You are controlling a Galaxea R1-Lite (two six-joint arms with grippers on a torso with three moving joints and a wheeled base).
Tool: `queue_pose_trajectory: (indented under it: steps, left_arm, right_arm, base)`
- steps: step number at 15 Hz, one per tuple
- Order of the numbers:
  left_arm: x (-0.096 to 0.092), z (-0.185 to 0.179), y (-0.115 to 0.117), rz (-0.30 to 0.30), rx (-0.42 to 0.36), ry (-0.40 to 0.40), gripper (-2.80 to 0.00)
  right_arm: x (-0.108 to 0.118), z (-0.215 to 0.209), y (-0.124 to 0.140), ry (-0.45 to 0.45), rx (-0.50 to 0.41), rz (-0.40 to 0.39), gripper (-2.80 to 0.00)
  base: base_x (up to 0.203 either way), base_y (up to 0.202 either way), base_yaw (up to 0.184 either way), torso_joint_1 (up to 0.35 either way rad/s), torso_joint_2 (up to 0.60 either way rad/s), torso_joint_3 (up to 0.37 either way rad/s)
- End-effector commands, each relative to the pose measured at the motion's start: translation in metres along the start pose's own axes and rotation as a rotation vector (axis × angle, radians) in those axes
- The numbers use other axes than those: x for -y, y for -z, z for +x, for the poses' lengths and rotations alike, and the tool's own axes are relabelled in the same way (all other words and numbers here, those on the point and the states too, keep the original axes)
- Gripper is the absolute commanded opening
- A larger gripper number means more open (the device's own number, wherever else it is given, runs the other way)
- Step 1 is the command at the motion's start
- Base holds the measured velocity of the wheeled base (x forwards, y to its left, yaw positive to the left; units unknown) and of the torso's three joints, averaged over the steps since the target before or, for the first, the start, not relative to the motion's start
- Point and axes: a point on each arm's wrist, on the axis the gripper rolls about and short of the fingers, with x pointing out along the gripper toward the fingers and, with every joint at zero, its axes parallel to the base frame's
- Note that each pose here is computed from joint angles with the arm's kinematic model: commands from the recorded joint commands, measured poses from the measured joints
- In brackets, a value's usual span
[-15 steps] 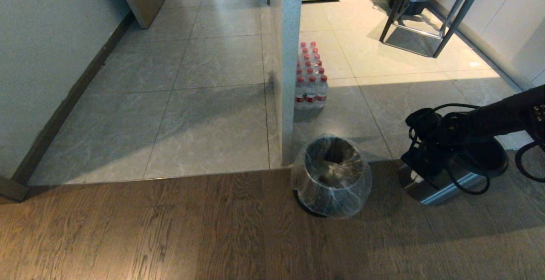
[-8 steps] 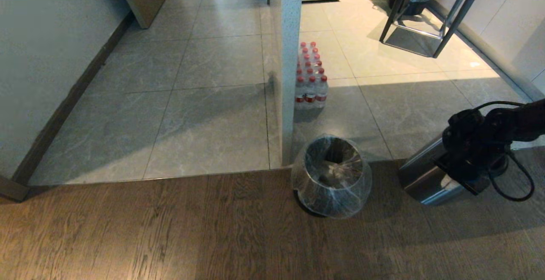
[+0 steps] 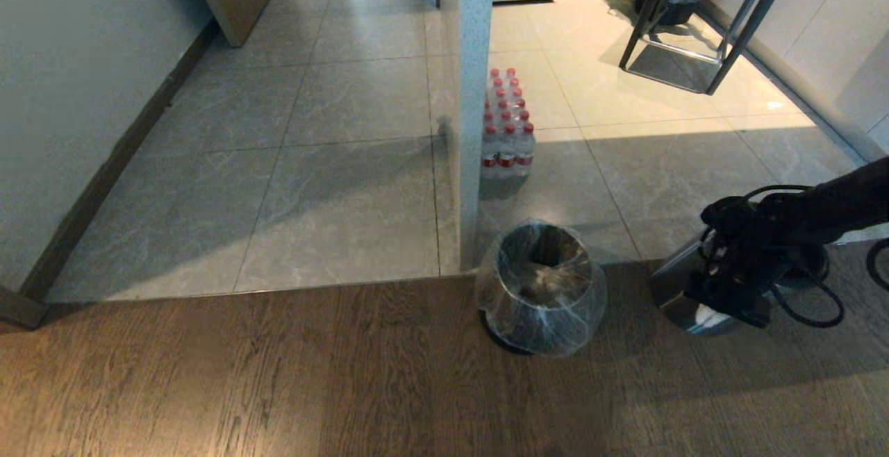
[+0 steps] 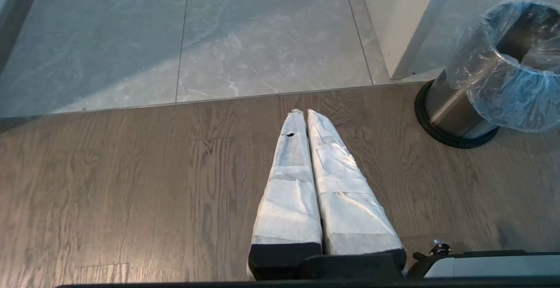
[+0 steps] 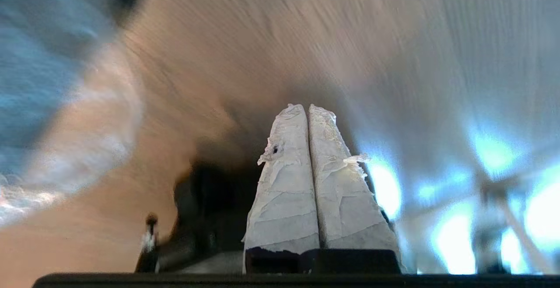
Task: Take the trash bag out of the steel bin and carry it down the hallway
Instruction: Pick up the trash bag
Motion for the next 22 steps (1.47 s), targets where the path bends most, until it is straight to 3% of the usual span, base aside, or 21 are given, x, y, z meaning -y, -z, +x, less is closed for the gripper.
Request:
queue_pose_trajectory:
  steps: [1,3,6,8,11,13,16,20,22]
  left_arm:
    - [0.000,0.000,0.000,0.000,0.000,0.000,-2.80]
    - [0.000,0.000,0.000,0.000,0.000,0.000,-2.80]
    - [0.000,0.000,0.000,0.000,0.000,0.000,-2.80]
    - [0.000,0.000,0.000,0.000,0.000,0.000,-2.80]
    - [0.000,0.000,0.000,0.000,0.001,0.000,-2.80]
    - [0.000,0.000,0.000,0.000,0.000,0.000,-2.80]
    - [0.000,0.000,0.000,0.000,0.000,0.000,-2.80]
    - [0.000,0.000,0.000,0.000,0.000,0.000,-2.80]
    - [0.000,0.000,0.000,0.000,0.000,0.000,-2.80]
  right_arm:
    - [-0.005,0.017,-0.004,-0.035,0.088,-0.008,-2.80]
    - [0.000,0.033,-0.002,-0.030,0.086,-0.005,-2.80]
    - [0.011,0.048,0.014,0.047,0.029,-0.050,-2.80]
    - [0.027,0.049,0.008,0.043,0.020,-0.007,-2.80]
    - [0.029,0.049,0.014,-0.052,-0.043,0.000,-2.80]
    - [0.025,0.048,0.015,-0.145,-0.062,0.050,-2.80]
    - [0.019,0.042,0.008,-0.332,-0.013,0.096,-2.80]
    - [0.021,0.033,0.012,-0.472,-0.073,0.095,-2.80]
    - [0.021,0.031,0.013,-0.478,-0.071,0.082,-2.80]
  base:
    - [0.000,0.000,0.000,0.000,0.00,0.000]
    - [0.000,0.000,0.000,0.000,0.00,0.000]
    - [0.000,0.000,0.000,0.000,0.00,0.000]
    - [0.000,0.000,0.000,0.000,0.00,0.000]
    - [0.000,0.000,0.000,0.000,0.00,0.000]
    - [0.000,0.000,0.000,0.000,0.00,0.000]
    - [0.000,0.000,0.000,0.000,0.00,0.000]
    - [0.000,0.000,0.000,0.000,0.00,0.000]
    - [0.000,0.000,0.000,0.000,0.00,0.000]
